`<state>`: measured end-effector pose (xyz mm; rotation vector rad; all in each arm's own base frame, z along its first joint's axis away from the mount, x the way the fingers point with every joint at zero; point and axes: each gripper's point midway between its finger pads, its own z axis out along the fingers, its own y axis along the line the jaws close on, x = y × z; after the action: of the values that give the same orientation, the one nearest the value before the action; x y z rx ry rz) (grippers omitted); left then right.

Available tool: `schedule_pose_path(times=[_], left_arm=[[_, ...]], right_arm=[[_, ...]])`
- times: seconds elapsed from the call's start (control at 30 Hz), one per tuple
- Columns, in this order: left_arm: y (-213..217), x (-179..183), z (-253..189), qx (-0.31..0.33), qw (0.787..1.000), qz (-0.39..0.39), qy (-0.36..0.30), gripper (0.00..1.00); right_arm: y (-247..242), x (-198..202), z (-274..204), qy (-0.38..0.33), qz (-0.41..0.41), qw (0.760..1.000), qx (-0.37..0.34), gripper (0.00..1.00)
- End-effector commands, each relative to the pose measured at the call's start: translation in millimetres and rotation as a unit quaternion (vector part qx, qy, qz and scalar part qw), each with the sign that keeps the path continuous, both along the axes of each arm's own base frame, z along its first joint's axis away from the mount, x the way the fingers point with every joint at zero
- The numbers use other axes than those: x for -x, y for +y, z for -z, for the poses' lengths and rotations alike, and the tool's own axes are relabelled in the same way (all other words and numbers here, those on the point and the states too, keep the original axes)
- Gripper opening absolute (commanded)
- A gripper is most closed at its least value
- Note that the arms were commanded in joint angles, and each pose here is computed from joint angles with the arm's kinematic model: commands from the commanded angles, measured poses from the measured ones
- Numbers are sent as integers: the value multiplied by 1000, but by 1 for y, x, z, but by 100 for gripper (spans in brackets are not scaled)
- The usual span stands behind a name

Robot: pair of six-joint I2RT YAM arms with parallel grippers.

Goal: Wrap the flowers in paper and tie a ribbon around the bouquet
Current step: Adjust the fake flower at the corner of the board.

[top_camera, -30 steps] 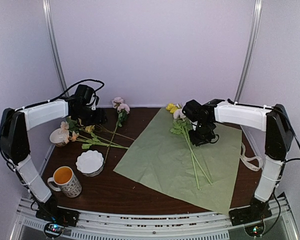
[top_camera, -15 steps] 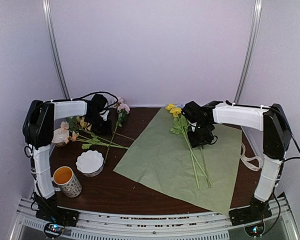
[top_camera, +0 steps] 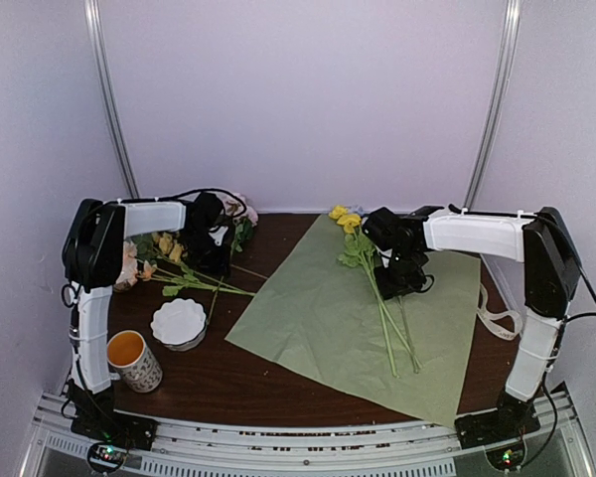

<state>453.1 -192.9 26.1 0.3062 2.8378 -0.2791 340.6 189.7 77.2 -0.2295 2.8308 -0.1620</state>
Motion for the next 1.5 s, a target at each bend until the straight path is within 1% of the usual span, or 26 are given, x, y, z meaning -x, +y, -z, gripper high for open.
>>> schedule_pose_path(times=[0.0,0.07,0.2,0.23,0.3,0.33,0.37,0.47,0.53,0.6,0.7,0.87,0.93,1.07,1.13,1.2,1.37,1.47], left_arm=[[-5,-9,-33,18,999,-1,-36,33],[-7,-10,-49,29,998,-5,-55,34],[-17,-11,-75,78,993,-23,-80,37],[-21,-13,-81,90,992,-27,-87,40],[-29,-18,-84,98,990,-27,-95,53],[-30,-22,-81,88,991,-22,-96,60],[-27,-25,-73,68,993,-20,-90,64],[-14,-37,-49,-10,998,-3,-65,69],[-5,-48,-45,-49,997,-6,-63,72],[-1,-51,-39,-65,996,-9,-58,72],[0,-50,-33,-65,996,-10,-55,70],[22,-40,-21,-74,996,-30,-38,63],[31,-39,-33,-58,996,-49,-56,61],[37,-46,-64,-27,992,-61,-108,60],[37,-51,-76,-28,990,-60,-128,60],[45,-55,-77,-38,988,-72,-130,61],[79,-59,-56,-43,985,-136,-95,69],[90,-64,-43,-50,984,-152,-82,70]], right_arm=[[-1,0,-17,-21,-1,1000,-9,45],[-2,0,-18,-23,-1,1000,-8,45],[-2,0,-20,-25,-1,1000,-9,45],[-2,0,-20,-26,-1,1000,-10,45],[0,0,-20,-26,-3,1000,-13,45],[0,0,-20,-25,-3,1000,-12,45],[0,1,-20,-25,-4,1000,-13,45],[0,3,-21,-25,-7,1000,-11,45],[-1,4,-21,-26,-10,1000,-9,45],[-2,6,-21,-25,-11,1000,-5,45],[-5,7,-22,-26,-12,1000,0,45],[-7,9,-21,-26,-13,1000,5,45],[-8,10,-21,-27,-13,1000,5,45],[-6,9,-20,-26,-14,1000,4,45],[-5,8,-20,-26,-14,1000,4,45],[-5,9,-20,-26,-14,1000,2,45],[-6,11,-18,-24,-18,1000,7,45],[-7,13,-16,-22,-18,1000,9,45]])
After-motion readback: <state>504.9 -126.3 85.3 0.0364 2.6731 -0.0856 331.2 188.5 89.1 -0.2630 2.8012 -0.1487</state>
